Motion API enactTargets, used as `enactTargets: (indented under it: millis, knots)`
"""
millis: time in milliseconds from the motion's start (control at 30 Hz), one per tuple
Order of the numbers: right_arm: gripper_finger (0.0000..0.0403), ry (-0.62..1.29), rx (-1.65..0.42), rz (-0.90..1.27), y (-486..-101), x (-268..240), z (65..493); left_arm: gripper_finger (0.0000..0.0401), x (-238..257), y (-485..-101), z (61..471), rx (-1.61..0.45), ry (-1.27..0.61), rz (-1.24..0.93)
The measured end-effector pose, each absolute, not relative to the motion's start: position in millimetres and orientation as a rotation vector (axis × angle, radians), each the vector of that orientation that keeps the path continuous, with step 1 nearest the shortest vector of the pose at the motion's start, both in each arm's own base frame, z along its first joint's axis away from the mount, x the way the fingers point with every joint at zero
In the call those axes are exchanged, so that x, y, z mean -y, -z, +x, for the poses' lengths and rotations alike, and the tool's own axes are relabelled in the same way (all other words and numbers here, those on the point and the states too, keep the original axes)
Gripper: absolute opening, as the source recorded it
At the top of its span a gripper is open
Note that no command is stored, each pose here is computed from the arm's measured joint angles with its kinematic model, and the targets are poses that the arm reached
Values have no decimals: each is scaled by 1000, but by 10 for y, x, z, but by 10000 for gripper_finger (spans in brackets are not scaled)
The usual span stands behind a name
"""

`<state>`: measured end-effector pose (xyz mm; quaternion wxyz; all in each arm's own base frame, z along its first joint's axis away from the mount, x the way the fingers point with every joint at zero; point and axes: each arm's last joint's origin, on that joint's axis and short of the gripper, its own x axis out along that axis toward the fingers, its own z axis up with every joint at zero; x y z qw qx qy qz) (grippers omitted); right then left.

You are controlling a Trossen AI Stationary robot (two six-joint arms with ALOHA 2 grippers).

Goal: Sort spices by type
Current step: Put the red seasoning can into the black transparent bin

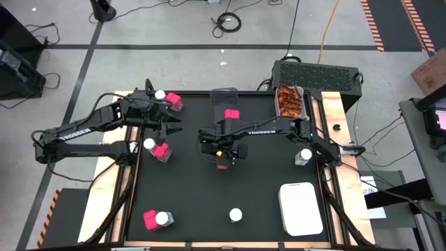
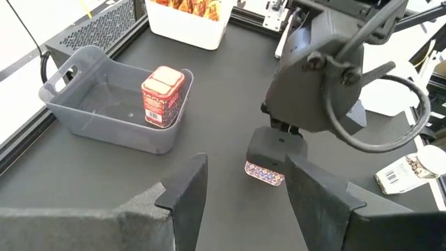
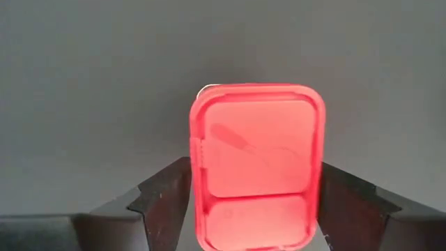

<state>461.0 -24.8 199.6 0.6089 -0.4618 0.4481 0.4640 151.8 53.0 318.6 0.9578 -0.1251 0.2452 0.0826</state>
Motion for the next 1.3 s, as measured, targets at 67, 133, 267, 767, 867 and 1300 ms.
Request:
enactTargets:
  millis: [67,133,267,767,867,1300]
  knots:
    - [259,-1060,-1033,-1063,-2000,249,4618,194,-530,-3186,1518,-498,-168,-254]
    - [247,-1062,-1037,-1060,-1997,248,4614,194,-530,-3186,1519,-498,-168,-253]
    - [212,-1053,-1041,-1050,-1998,248,4615,194,-530,-3186,1518,-498,-166,-246]
    - [204,-776,-1068,-728,-2730,519,4536,194,-541,-3185,1516,-502,-196,-210]
    - [205,-648,-1045,-655,-3026,704,4472,194,-543,-3185,1516,-504,-197,-193]
    - [207,-9,-1057,-275,-3360,1917,4068,194,-550,-3186,1515,-502,-209,-188]
